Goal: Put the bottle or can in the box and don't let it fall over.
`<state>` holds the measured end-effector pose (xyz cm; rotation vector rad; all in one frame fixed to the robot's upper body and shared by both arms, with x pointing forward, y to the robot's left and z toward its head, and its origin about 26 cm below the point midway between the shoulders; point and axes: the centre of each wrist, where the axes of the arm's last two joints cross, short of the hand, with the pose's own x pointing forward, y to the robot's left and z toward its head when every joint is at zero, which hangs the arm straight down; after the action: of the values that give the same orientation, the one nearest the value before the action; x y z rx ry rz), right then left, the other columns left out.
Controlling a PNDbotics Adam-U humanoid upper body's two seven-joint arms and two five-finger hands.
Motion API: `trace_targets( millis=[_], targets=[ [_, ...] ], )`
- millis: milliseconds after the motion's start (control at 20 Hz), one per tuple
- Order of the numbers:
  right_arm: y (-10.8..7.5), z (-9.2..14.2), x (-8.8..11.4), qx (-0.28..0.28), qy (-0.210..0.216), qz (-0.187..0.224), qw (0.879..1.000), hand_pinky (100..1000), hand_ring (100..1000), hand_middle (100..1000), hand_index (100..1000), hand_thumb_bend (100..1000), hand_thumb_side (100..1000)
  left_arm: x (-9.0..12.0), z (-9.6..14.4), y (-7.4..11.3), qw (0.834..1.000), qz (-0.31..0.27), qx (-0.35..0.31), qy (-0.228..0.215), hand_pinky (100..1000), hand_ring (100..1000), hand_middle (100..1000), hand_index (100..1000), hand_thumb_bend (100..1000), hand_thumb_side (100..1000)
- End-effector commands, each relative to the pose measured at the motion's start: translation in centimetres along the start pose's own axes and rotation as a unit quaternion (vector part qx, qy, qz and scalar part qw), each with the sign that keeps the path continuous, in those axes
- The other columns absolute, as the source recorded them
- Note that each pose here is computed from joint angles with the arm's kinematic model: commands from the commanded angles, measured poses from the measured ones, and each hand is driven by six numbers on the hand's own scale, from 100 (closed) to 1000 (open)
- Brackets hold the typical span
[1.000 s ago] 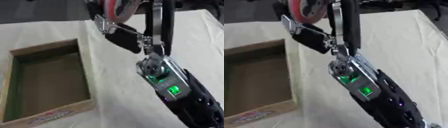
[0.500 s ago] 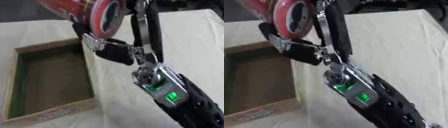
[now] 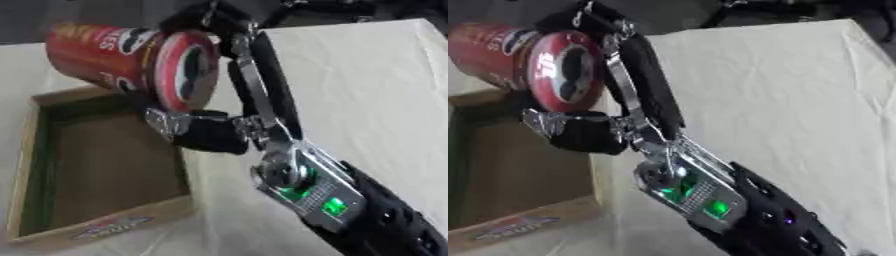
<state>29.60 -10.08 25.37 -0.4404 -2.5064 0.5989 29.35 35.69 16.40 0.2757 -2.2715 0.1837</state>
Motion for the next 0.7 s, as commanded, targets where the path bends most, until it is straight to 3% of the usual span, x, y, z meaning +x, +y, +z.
trace_targets(
  millis=[50, 100, 200, 250, 300, 350, 450, 550, 700],
  targets=[
    [0.2, -0.2, -0.1, 0.016, 0.024, -0.016, 0.999, 317, 694, 670, 583, 427, 100, 1.2, -0.8, 0.4, 1.0, -0.013, -0.007, -0.022, 897, 845, 796, 641, 1000, 322],
    [0.3, -0.1, -0.3, 0.023, 0.033, -0.018, 0.999, 324, 700, 678, 586, 435, 100, 1.2, -0.8, 0.4, 1.0, -0.013, -0.007, -0.022, 897, 845, 796, 641, 1000, 322],
    [0.5, 0.0, -0.6, 0.041, 0.051, -0.021, 0.998, 386, 755, 763, 637, 599, 100, 1.2, -0.8, 0.5, 1.0, -0.014, -0.007, -0.021, 897, 845, 796, 641, 1000, 323],
    [0.6, 0.1, -0.9, 0.052, 0.058, -0.018, 0.997, 491, 822, 861, 731, 692, 100, 1.2, -0.8, 0.5, 1.0, -0.014, -0.007, -0.021, 897, 845, 796, 641, 1000, 323],
    [0.6, 0.2, -1.2, 0.062, 0.063, -0.012, 0.996, 517, 838, 882, 754, 722, 125, 1.2, -0.8, 0.5, 1.0, -0.014, -0.007, -0.021, 897, 845, 796, 641, 1000, 323],
    [0.5, 0.2, -1.3, 0.067, 0.064, -0.006, 0.996, 582, 885, 944, 819, 826, 227, 1.2, -0.8, 0.5, 1.0, -0.014, -0.007, -0.021, 897, 845, 796, 642, 1000, 323],
    [0.3, 0.1, -1.5, 0.073, 0.064, 0.009, 0.995, 634, 931, 994, 872, 933, 317, 1.2, -0.8, 0.5, 1.0, -0.015, -0.007, -0.021, 897, 845, 796, 642, 1000, 323],
    [0.1, 0.1, -1.7, 0.073, 0.064, 0.025, 0.995, 640, 935, 993, 876, 963, 343, 1.2, -0.8, 0.5, 1.0, -0.015, -0.007, -0.021, 897, 845, 796, 642, 1000, 322],
    [-0.3, 0.0, -1.7, 0.058, 0.062, 0.033, 0.996, 632, 926, 981, 864, 938, 327, 1.1, -0.8, 0.5, 1.0, -0.015, -0.007, -0.021, 897, 845, 796, 642, 1000, 321]
  ],
)
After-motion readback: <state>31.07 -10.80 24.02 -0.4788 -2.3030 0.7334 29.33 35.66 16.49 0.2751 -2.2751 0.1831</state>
